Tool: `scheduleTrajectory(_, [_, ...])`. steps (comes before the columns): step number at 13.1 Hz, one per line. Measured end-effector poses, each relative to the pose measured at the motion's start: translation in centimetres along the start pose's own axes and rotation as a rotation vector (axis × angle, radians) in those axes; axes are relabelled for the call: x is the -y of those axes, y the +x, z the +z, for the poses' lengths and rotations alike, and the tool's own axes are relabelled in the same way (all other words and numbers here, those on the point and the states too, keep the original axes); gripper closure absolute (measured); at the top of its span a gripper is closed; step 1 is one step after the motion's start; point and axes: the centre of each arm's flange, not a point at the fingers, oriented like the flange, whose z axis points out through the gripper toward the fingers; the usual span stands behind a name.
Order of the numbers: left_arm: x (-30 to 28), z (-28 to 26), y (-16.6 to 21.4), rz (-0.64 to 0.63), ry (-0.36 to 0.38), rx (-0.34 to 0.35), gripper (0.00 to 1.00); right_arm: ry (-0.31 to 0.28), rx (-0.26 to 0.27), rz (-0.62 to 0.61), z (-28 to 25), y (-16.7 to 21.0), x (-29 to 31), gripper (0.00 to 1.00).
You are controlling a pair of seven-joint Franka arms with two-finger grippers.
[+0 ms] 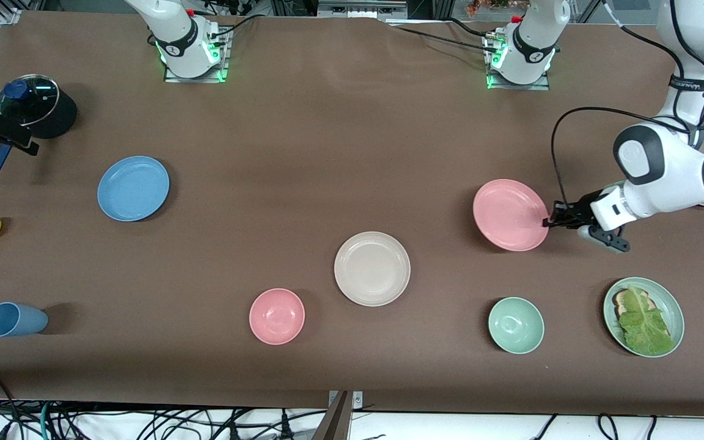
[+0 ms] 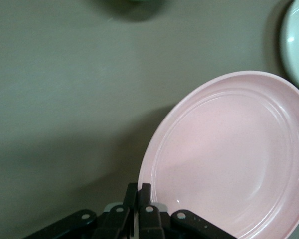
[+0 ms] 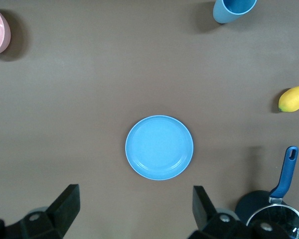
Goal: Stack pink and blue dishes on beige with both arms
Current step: 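Carry the pink plate with the left gripper over the beige plate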
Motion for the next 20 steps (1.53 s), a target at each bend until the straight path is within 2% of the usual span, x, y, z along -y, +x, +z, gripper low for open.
scheduleTrajectory(1, [-2.6, 0.0, 1.2, -0.018, 0.004, 0.002, 0.95, 0.0, 0.001, 0.002, 0.3, 0.2, 0.0, 0.0])
scheduleTrajectory(5, [-15.4, -0.1, 5.3, -0.126, 0.127, 0.004, 0.95, 0.002, 0.027, 0.003, 2.1, 1.3, 0.1, 0.0])
scheduleTrajectory(7, [-20.7, 0.5, 6.0, -0.178, 0.134, -0.009, 0.95, 0.003, 0.023, 0.001, 2.1, 1.3, 0.2, 0.0])
scheduleTrajectory(10, [-25.2, 2.4, 6.8, -0.246, 0.117, -0.004, 0.95, 0.004, 0.022, -0.001, 2.0, 1.3, 0.4, 0.0])
scheduleTrajectory(13, [-29.3, 4.8, 8.0, -0.293, 0.161, -0.018, 0.95, 0.004, 0.022, -0.001, 2.0, 1.3, 0.4, 0.0])
scheduleTrajectory(16, [-33.5, 7.7, 8.5, -0.33, 0.174, -0.017, 0.95, 0.005, 0.022, -0.001, 2.0, 1.3, 0.4, 0.0])
scheduleTrajectory(20, [-36.8, 12.2, 8.4, -0.357, 0.226, -0.018, 0.95, 0.005, 0.022, -0.002, 2.0, 1.3, 0.5, 0.0])
